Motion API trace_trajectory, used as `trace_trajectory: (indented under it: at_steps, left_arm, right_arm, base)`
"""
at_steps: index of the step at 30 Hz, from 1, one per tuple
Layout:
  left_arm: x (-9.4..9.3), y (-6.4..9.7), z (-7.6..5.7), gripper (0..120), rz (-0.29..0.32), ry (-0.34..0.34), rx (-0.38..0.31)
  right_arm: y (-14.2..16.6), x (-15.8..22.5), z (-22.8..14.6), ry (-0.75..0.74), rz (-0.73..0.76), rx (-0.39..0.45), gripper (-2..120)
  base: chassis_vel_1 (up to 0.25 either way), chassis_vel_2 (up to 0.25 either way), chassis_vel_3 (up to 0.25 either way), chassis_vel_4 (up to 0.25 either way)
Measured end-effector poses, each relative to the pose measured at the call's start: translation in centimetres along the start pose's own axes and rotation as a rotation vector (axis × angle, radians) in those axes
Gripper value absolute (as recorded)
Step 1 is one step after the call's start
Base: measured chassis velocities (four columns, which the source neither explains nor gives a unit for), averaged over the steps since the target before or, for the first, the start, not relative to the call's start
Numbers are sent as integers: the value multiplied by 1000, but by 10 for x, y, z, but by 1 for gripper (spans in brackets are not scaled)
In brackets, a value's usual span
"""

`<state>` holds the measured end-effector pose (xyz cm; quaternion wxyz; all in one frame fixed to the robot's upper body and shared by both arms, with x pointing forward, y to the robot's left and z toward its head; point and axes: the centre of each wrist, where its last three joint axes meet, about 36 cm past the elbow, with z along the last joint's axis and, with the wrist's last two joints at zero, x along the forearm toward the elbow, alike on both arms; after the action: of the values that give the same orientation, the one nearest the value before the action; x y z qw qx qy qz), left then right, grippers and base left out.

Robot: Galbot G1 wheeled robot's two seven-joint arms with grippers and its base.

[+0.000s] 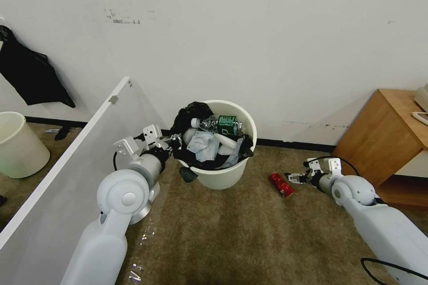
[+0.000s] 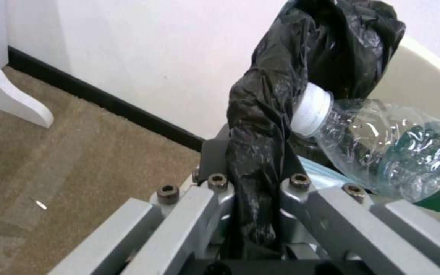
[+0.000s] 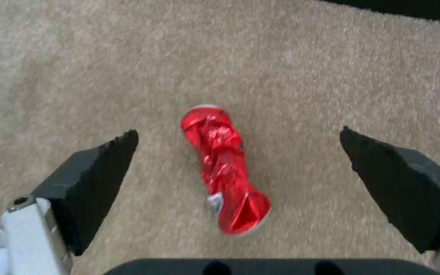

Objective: Pick up the trash bin, then pick up the garbage from the floor and place it into the trash bin.

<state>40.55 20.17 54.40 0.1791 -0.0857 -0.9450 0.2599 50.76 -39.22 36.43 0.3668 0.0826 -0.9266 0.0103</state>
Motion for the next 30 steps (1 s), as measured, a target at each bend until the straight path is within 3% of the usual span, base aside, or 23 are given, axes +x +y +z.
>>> trace_trajectory:
  at_steps: [14,30]
  left_arm:
    - [-2,1,0,4,3,0,3]
    - [-2,3,1,4,-2,0,5]
  right_arm:
    - [-19,-39,19,-6,20,9,100]
    - [2,-81,23,0,-1,24,100]
  base:
    - [0,0,0,0]
    - [0,0,0,0]
